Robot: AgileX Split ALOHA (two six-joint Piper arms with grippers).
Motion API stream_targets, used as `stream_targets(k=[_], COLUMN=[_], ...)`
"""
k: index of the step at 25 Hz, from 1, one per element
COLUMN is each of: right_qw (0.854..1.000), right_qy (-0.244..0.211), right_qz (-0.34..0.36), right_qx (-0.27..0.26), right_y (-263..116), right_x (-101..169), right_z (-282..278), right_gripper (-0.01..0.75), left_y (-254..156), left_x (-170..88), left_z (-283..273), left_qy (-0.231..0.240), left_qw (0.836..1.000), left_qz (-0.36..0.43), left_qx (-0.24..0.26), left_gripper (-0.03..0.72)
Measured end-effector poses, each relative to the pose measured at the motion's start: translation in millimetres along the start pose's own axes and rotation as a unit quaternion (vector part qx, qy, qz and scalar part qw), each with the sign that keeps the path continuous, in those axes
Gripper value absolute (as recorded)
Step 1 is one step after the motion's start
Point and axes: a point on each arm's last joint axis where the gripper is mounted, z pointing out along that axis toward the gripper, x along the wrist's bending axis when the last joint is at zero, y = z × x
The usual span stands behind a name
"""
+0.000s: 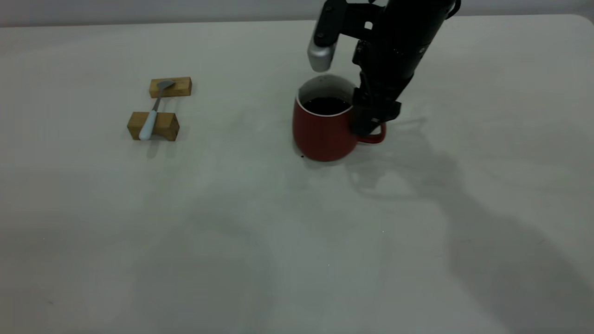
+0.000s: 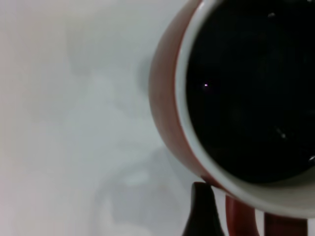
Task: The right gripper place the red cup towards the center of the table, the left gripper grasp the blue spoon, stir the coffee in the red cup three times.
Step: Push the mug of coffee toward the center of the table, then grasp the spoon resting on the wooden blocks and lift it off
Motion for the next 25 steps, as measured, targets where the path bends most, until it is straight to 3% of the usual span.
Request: stream_targets(k=[5, 9, 15, 20, 25], right_qw=[1.0, 0.998, 0.989, 0.973, 0.949], right_qy=[0.002, 0.033, 0.05, 0.057, -0.003], right_qz=[0.015, 0.045, 0.139, 0.221, 0.312], right_qx=[-0.004, 0.0, -0.019, -0.033, -0.045], right_y=[1, 1, 7, 13, 6], right_x=[0, -4, -16, 9, 36], right_z=[-1, -29, -144, -256, -337], right_gripper=[0.601, 0.6, 0.592, 0.591, 0.591], left_y=[0, 0, 0, 0, 0], left_x=[0, 0, 0, 0, 0], left_z=[0, 0, 0, 0, 0], left_qy=[0.0, 0.0, 0.0, 0.0, 0.0], left_qw=[1.0, 1.0, 1.0, 1.0, 1.0], left_qz=[0.0, 0.0, 0.0, 0.0, 0.0], left_qx=[0.0, 0.0, 0.0, 0.0, 0.0], left_gripper=[0.496, 0.496, 0.496, 0.496, 0.496])
